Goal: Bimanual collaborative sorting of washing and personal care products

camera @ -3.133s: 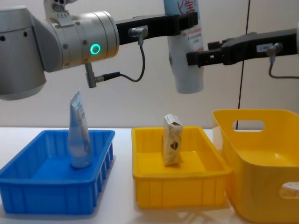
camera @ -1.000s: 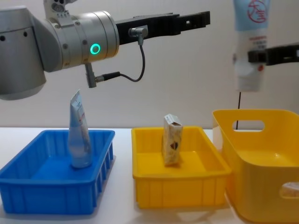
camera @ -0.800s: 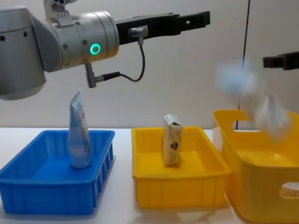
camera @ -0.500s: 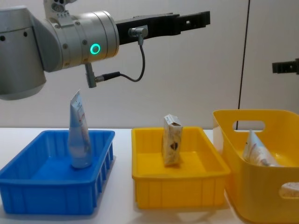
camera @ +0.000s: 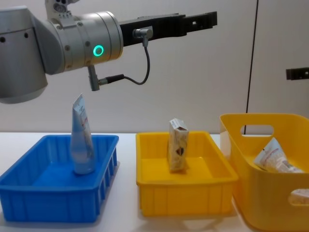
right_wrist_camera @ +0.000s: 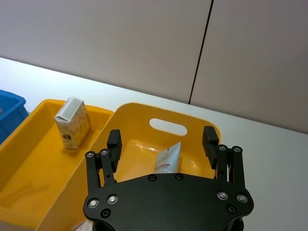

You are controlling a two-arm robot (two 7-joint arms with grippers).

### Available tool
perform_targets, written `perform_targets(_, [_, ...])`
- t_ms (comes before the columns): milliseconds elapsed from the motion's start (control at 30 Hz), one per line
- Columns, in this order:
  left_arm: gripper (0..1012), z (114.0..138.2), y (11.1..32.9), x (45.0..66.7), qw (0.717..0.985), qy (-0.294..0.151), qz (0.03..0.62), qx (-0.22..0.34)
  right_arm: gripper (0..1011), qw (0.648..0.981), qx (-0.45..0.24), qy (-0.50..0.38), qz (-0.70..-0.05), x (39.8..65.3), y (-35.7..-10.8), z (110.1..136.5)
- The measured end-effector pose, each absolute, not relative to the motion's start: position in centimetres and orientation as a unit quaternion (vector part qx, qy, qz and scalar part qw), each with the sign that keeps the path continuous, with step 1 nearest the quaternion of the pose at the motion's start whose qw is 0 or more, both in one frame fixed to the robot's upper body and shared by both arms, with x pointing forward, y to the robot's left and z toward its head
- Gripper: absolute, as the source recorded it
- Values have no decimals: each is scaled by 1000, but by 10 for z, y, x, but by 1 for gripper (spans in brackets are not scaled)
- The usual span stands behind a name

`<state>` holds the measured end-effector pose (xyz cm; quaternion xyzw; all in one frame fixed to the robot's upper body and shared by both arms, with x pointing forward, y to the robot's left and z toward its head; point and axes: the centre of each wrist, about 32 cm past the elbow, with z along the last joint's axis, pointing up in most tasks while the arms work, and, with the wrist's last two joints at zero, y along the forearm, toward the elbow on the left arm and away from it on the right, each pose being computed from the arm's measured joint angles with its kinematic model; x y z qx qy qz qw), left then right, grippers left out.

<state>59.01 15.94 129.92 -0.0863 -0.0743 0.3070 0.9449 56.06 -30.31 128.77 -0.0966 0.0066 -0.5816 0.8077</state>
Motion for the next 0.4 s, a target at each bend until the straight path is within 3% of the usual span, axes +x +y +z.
perform_targets(400, [1001, 1299, 159, 590, 945, -74, 307, -86, 1004, 804, -98, 8, -587, 560, -305, 1287])
